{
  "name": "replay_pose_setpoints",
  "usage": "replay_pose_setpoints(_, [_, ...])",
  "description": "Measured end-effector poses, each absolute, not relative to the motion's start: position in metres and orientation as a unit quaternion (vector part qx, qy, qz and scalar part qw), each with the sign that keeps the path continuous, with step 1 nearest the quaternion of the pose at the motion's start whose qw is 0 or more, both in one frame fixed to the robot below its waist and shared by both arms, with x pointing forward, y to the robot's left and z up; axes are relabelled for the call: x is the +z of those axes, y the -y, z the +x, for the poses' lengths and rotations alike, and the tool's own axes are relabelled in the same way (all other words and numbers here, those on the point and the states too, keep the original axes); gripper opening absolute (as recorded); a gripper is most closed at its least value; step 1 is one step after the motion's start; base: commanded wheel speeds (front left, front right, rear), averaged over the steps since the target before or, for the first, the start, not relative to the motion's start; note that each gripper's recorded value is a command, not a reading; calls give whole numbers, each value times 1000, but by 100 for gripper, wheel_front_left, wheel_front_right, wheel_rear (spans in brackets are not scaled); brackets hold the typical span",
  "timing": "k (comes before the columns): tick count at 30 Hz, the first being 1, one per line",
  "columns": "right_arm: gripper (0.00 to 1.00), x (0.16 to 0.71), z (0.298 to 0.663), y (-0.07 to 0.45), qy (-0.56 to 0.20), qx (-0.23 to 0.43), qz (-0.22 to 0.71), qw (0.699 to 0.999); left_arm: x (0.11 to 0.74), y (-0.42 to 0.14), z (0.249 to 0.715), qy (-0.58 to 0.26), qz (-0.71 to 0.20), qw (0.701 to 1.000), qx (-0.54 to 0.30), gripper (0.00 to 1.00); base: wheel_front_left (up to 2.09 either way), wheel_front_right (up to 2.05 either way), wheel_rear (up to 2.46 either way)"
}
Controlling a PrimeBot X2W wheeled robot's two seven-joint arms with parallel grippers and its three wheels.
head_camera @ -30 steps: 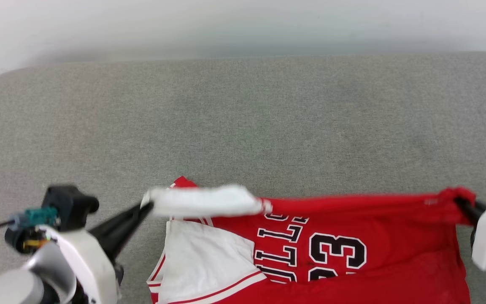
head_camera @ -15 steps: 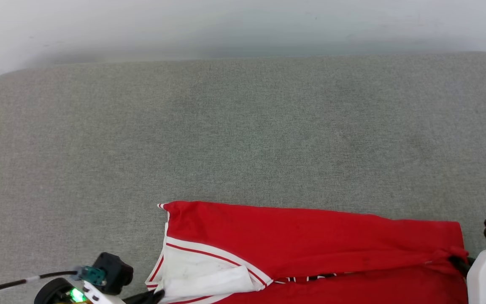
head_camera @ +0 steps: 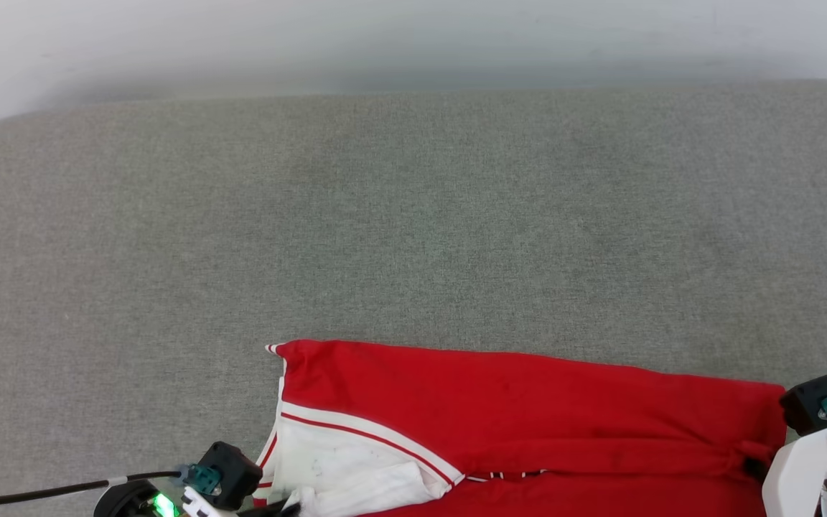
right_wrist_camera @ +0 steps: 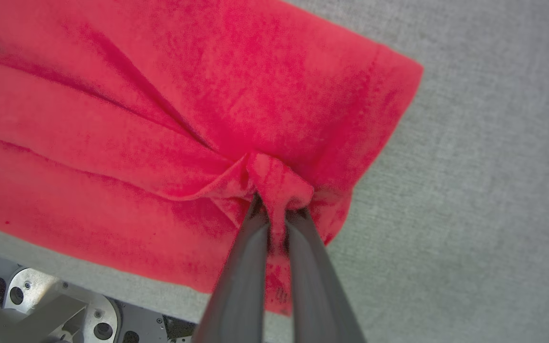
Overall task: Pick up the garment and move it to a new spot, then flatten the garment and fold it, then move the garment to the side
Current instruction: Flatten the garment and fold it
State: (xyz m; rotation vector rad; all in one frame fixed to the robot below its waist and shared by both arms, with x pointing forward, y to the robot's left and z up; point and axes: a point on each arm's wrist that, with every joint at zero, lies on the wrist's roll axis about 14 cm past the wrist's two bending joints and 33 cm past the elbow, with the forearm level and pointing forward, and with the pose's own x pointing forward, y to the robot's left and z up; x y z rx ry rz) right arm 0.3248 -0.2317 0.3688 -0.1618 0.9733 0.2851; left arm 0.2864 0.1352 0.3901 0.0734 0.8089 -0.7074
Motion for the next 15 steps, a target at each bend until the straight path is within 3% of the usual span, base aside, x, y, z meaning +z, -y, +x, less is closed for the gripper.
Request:
replay_pose_setpoints(9, [100,417,345,221,-384,137,-43,912,438,-129,312,-259,13,916,-305,100,0,0,0])
replay_pose_setpoints(15, [100,462,357,223,-320,122,-26,939,503,-138,341,-108,-31,963,-246,100,0,0,0])
